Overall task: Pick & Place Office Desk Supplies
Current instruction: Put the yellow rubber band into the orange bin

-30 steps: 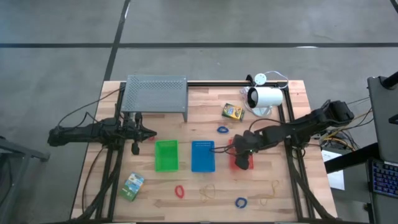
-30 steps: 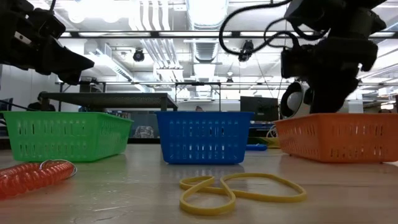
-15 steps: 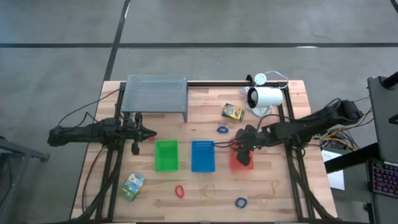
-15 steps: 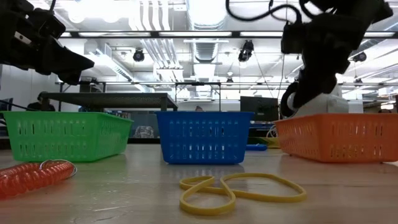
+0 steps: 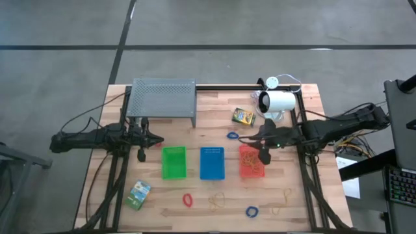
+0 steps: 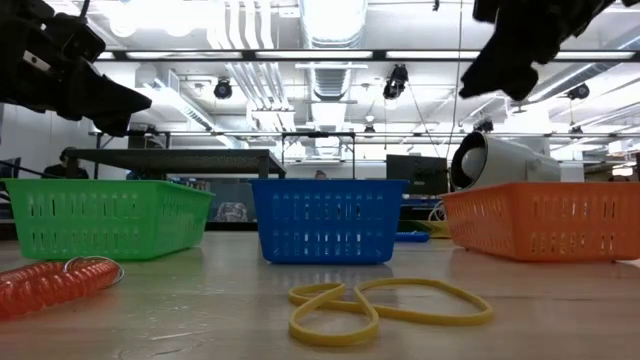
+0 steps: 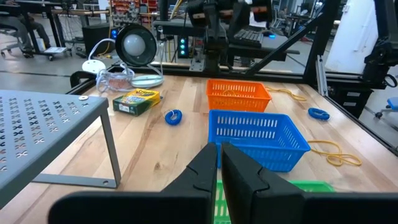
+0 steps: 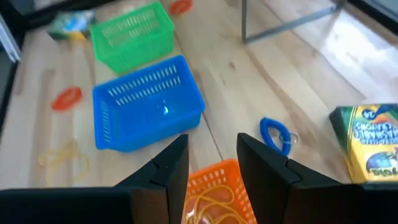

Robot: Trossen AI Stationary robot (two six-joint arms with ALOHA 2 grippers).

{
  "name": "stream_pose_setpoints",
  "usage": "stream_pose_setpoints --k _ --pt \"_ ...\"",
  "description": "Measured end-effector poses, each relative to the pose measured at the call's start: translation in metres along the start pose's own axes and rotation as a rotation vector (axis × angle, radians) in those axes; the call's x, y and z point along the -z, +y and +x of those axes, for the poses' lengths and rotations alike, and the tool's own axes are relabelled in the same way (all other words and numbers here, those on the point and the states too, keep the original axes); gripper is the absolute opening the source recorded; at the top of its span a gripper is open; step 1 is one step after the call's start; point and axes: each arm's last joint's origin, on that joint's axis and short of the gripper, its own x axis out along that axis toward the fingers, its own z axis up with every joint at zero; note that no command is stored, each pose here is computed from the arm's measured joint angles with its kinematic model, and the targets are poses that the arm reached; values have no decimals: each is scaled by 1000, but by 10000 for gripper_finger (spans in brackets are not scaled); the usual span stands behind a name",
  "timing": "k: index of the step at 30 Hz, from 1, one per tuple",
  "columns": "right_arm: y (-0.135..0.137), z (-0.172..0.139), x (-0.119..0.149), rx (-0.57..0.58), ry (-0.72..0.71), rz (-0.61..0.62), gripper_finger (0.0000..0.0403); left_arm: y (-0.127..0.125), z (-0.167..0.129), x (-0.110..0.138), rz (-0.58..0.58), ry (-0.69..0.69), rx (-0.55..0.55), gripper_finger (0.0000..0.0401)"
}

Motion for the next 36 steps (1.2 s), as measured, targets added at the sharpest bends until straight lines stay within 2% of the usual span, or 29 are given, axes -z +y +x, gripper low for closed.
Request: stream_pose_setpoints --k 9,18,22,27,36 --pt "-3 -16 -5 -34 -68 -86 133 0 0 0 0 0 0 28" --pt "-9 -38 -5 -98 -103 -71 126 0 0 0 0 0 0 28" --pt "-16 -51 2 -106 -24 -68 123 0 0 0 0 0 0 28" --pt "-23 -67 13 -124 139 58 126 0 0 0 0 0 0 28" --pt "-21 -78 28 -194 280 -22 126 0 0 0 0 0 0 28"
